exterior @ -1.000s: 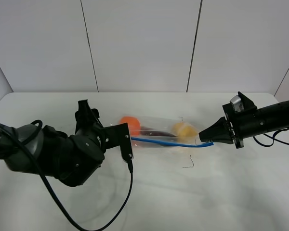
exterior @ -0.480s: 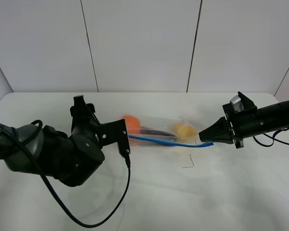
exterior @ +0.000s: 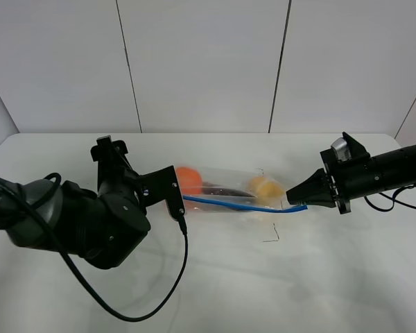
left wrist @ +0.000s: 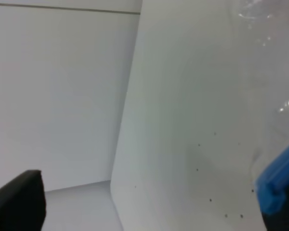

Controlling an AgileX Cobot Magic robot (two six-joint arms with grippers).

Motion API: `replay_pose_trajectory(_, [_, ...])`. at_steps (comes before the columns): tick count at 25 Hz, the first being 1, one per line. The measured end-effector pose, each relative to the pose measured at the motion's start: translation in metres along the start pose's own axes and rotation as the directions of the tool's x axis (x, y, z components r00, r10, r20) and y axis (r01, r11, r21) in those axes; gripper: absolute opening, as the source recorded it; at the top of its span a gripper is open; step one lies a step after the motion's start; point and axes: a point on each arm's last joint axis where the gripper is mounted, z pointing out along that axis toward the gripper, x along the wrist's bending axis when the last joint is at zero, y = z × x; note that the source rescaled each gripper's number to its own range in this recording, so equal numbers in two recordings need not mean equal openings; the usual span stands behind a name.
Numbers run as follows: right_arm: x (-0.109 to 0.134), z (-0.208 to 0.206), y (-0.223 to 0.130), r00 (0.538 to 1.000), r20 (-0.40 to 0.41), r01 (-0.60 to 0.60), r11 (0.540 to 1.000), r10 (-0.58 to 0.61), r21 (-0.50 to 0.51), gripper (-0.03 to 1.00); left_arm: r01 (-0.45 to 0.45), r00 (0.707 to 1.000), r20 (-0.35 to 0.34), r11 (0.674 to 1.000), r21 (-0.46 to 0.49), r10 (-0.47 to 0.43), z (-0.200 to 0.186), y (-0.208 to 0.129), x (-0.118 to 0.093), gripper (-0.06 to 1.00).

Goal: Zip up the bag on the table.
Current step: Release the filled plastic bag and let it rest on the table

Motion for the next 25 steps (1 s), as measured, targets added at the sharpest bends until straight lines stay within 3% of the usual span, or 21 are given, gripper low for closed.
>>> replay_pose_trajectory(4, [0.0,0.0,0.0,1.0,0.0,0.0,1.0,0.0,0.0,0.0,0.009,1.0,-0.026,1.0,0.014,-0.009,0.0,0.0,0.004,1.0])
replay_pose_trajectory(8, [0.0,0.0,0.0,1.0,0.0,0.001,1.0,-0.001,0.0,0.0,0.049,0.997,-0.064,0.999,-0.013,-0.05,-0.007,0.006,0.022,1.0])
replay_pose_trajectory(12, [0.0,0.0,0.0,1.0,0.0,0.003,1.0,-0.003,0.0,0.0,0.18,0.979,-0.091,0.983,-0.048,-0.183,-0.023,0.013,0.055,1.0])
replay_pose_trajectory(15, [0.0,0.0,0.0,1.0,0.0,0.004,1.0,-0.004,0.0,0.0,0.282,0.957,-0.061,0.958,-0.042,-0.284,-0.033,0.016,0.085,1.0])
replay_pose_trajectory(19, [0.0,0.0,0.0,1.0,0.001,0.006,1.0,-0.006,0.001,0.0,0.438,0.899,0.006,0.899,-0.017,-0.438,-0.035,0.011,0.131,1.0])
replay_pose_trajectory(25, [0.0,0.0,0.0,1.0,0.001,0.008,1.0,-0.008,0.001,0.0,0.61,0.792,0.007,0.792,0.014,-0.611,-0.039,-0.017,0.198,1.0])
